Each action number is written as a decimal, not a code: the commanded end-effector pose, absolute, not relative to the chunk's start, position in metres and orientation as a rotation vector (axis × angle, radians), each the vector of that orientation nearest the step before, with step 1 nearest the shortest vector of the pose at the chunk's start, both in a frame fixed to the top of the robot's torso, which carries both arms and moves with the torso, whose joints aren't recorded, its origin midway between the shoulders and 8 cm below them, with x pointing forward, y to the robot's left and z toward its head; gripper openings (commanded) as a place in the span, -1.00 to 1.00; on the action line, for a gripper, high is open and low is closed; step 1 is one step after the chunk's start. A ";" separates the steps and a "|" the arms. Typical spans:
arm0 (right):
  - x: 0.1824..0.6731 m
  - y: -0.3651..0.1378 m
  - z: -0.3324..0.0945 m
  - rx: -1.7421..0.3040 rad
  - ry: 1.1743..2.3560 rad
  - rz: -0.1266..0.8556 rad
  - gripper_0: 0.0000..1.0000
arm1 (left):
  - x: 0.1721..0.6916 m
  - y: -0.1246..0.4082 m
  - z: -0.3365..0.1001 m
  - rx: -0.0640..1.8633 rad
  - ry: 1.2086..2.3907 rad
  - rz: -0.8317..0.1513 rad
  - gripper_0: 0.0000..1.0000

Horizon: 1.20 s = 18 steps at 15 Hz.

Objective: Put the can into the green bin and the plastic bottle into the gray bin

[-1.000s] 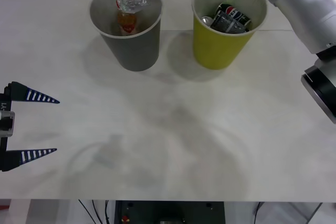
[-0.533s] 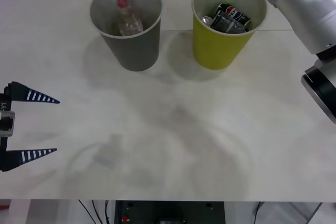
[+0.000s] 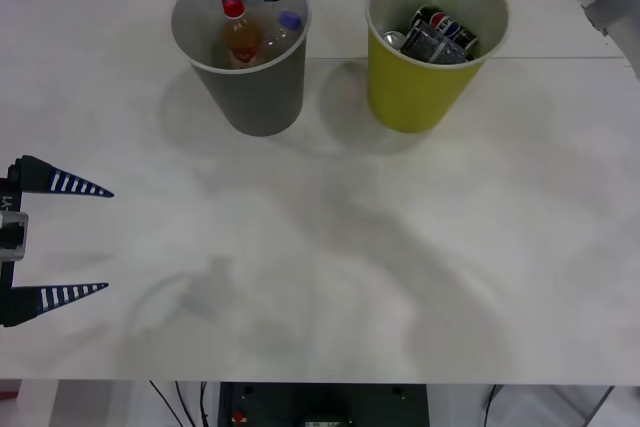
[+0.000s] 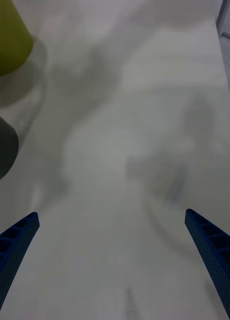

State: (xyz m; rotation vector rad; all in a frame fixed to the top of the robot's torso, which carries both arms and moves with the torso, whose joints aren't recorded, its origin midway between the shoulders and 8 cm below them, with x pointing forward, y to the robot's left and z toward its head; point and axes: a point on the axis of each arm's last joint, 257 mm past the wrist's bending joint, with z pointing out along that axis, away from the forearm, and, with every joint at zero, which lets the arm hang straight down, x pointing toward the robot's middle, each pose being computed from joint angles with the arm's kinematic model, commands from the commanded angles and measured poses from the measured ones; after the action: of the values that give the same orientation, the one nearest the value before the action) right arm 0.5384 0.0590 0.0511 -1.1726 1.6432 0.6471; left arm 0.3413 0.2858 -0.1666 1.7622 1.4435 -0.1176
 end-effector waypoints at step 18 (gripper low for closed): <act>0.356 -0.156 -0.104 -1.524 1.569 0.426 1.00 | 0.341 0.286 -0.167 1.762 1.444 -0.118 1.00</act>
State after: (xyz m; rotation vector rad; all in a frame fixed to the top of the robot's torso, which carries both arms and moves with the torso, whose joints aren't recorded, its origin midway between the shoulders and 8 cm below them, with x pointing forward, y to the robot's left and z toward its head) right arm 0.3613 -0.1486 -0.0994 -1.5091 1.5705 0.4274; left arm 0.3413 0.2858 -0.1666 1.7623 1.4435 -0.1176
